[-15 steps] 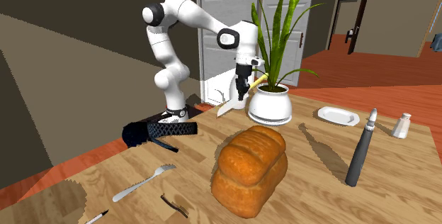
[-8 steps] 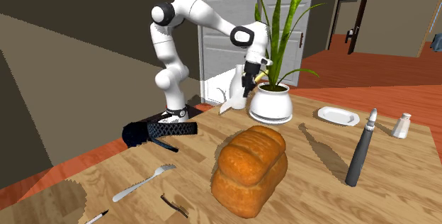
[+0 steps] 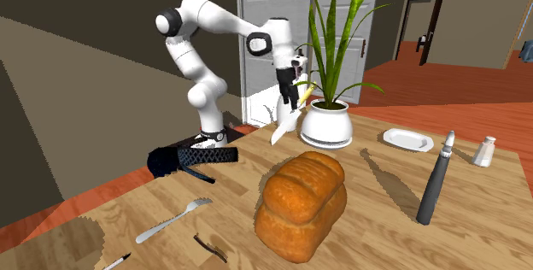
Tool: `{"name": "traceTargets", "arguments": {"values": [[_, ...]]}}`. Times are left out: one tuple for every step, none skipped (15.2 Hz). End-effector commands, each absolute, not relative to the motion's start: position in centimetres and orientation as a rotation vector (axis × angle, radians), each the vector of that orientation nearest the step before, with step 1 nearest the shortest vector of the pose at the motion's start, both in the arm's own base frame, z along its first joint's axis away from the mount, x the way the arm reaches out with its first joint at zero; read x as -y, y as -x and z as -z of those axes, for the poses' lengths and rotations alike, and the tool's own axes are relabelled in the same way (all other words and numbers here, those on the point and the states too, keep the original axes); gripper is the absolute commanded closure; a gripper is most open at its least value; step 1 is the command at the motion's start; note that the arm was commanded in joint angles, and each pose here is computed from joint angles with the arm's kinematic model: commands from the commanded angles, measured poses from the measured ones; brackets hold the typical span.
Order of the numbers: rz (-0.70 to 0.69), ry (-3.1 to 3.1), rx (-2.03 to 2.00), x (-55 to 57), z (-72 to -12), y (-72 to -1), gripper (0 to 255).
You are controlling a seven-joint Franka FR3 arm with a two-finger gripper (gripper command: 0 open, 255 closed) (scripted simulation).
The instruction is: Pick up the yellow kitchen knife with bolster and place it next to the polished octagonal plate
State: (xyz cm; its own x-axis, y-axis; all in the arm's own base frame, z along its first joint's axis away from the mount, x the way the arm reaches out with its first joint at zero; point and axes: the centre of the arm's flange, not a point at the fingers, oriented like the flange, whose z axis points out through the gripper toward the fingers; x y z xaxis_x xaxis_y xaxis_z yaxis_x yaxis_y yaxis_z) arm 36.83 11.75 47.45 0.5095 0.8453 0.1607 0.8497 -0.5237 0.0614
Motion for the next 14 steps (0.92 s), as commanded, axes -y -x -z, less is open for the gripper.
{"name": "traceTargets", "arguments": {"values": [[0.597,2.576,1.441,-7.8,-48.1,-34.1,0],[0.597,2.576,1.441,-8.0,-47.6,-34.3,0],[0.597,2.576,1.441,-8.1,-47.1,-34.4,0],[0.597,2.576,1.441,-8.3,-46.7,-34.6,0],[0.597,2.576,1.441,-8.5,-46.2,-34.7,0],[0.597,2.576,1.441,-8.6,-45.7,-34.9,0],[0.597,2.576,1.441,-8.8,-45.2,-35.0,0],[0.597,2.576,1.441,-9.0,-44.5,-35.2,0],[0.597,2.576,1.441,-9.0,-44.5,-35.2,0],[0.597,2.576,1.441,-9.0,-44.5,-35.2,0],[0.597,2.576,1.441,-9.0,-44.5,-35.2,0],[0.597,2.576,1.441,-9.0,-44.5,-35.2,0],[0.597,2.576,1.441,-9.0,-44.5,-35.2,0],[0.597,2.576,1.441,-9.0,-44.5,-35.2,0]]}}
